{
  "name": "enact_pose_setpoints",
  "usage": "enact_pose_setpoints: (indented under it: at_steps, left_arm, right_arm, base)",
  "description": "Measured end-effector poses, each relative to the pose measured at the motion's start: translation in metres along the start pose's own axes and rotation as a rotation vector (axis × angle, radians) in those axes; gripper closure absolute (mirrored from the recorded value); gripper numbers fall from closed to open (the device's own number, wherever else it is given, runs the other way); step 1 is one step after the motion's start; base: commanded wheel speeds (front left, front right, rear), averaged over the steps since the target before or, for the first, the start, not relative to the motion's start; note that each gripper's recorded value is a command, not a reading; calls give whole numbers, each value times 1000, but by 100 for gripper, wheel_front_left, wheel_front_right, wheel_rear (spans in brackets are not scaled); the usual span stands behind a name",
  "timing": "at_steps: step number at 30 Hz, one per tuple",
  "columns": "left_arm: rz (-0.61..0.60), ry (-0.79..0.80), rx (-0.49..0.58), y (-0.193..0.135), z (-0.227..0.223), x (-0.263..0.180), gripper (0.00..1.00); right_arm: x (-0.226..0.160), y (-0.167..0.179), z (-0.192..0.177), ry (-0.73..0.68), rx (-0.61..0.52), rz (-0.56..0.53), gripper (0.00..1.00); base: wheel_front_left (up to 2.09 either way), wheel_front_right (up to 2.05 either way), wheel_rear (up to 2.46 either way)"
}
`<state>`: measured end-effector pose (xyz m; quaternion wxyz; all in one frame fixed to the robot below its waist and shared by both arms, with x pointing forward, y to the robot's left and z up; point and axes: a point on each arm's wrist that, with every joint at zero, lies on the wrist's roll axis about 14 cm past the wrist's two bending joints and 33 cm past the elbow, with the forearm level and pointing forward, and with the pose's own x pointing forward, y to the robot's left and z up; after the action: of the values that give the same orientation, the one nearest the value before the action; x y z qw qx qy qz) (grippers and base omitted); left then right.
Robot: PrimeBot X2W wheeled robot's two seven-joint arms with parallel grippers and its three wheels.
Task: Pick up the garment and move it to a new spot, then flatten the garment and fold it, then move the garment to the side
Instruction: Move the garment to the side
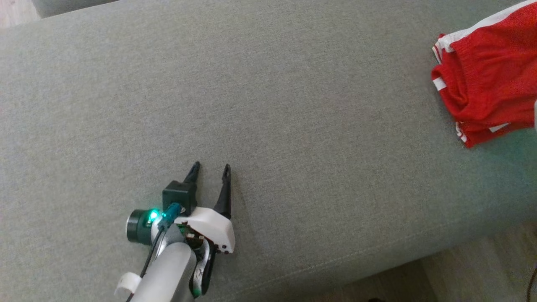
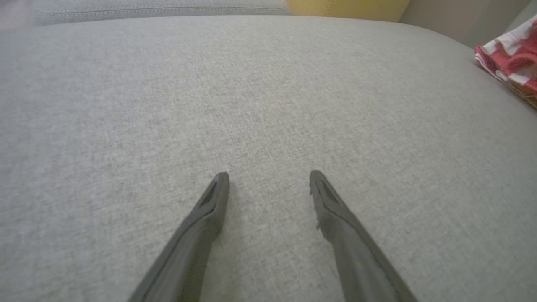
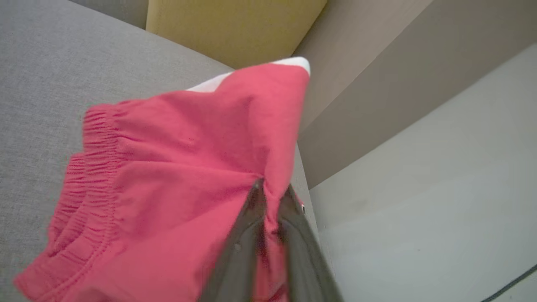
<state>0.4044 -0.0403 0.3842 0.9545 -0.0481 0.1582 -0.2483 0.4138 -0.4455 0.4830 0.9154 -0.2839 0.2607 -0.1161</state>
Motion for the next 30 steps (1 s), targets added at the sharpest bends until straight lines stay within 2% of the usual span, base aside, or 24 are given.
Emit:
enact_pose_setpoints:
  at_steps: [4,7,10,12,16,19,23,27,30]
  left_arm:
    - [39,-8,-12,8,3,2,0]
    - [78,-25,-18,19,10,2,0]
    - [131,-48,-29,33,18,-2,0]
    - [162,-55,-30,41,19,-7,0]
    - [226,-77,-33,59,25,-20,0]
    - [266,-120,-46,70,37,-29,0]
    - [319,-141,-52,85,42,-45,0]
    - [372,-121,-30,96,32,-65,0]
    - [395,-124,-13,100,33,-73,0]
  right_arm:
    - [-1,-7,8,-42,34,-28,0]
    - [2,1,44,-158,69,-22,0]
    - [0,27,88,-312,168,14,0]
    - [-5,56,100,-369,227,60,0]
    - [-20,119,102,-411,358,158,0]
    - [-31,155,106,-427,465,208,0]
    - [-45,199,101,-405,547,278,0]
    - [-57,225,90,-373,580,321,0]
    - [-61,228,93,-382,592,329,0]
  base:
    - [0,0,0]
    - [0,0,0]
    - [0,0,0]
    - [0,0,0]
    - [0,0,0]
    - [0,0,0]
    - [0,0,0]
    - [0,0,0]
    - [0,0,0]
